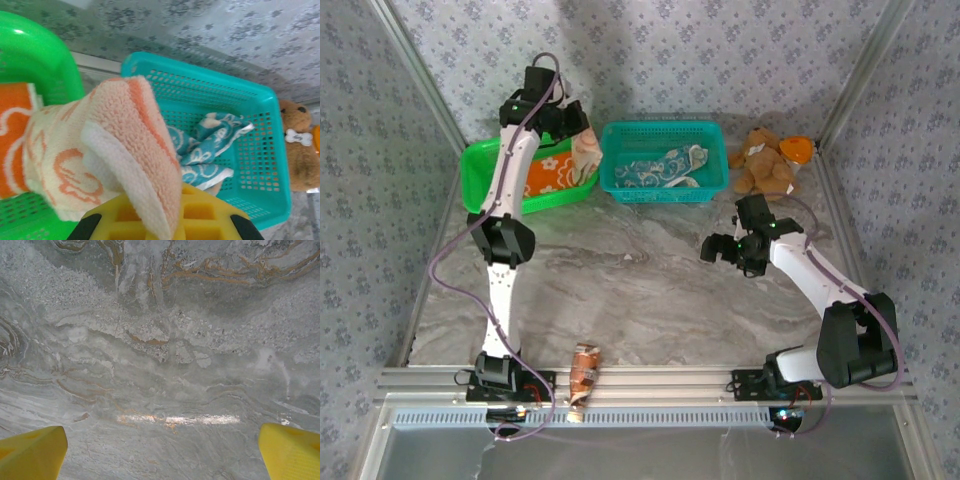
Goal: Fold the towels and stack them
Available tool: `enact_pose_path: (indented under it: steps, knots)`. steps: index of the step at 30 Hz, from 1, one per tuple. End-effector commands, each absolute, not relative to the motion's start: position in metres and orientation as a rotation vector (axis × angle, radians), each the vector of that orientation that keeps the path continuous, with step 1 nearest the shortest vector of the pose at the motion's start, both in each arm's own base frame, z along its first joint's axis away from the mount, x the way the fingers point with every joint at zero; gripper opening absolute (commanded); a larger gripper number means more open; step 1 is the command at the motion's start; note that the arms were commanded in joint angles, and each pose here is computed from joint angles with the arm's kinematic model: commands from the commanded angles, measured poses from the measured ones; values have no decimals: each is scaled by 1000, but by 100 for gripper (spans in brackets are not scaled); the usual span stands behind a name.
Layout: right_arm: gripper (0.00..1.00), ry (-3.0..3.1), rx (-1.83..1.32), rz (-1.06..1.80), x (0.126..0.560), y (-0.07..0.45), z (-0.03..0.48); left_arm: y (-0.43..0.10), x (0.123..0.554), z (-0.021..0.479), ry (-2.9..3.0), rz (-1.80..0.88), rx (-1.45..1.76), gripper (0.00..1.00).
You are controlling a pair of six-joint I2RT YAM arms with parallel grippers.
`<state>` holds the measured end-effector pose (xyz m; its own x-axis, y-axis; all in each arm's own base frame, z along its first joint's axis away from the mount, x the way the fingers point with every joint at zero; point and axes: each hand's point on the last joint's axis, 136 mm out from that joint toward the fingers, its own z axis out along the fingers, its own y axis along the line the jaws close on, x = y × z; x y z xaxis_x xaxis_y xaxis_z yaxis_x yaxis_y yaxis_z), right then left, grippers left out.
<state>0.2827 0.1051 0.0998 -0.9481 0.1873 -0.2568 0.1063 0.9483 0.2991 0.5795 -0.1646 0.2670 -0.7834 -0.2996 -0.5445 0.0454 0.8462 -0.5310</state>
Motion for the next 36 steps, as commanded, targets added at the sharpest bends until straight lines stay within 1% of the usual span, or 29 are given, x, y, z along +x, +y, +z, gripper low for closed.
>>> enact_pose_path:
  steps: [1,11,14,18,22,24,29,33,36]
  knots:
    - [100,2839,211,424,280,109,94,-127,568,302,2329,-613,-172,0]
    - [100,2849,169,430,287,124,93,-46,557,284,2409,-427,-246,0]
    - [100,2850,158,427,290,127,93,-25,554,266,2457,-371,-268,0]
    - [100,2849,149,427,292,131,94,0,551,231,2537,-290,-302,0]
    - [100,2853,142,423,292,133,94,13,556,199,2565,-320,-350,0]
    - [100,2854,141,414,291,132,95,12,556,192,2581,-339,-364,0]
    - [100,2864,142,404,288,132,93,-1,557,209,2540,-414,-365,0]
    - [100,2862,140,406,287,133,92,-17,556,245,2478,-462,-341,0]
    - [100,2857,139,408,288,133,93,-38,556,273,2428,-510,-296,0]
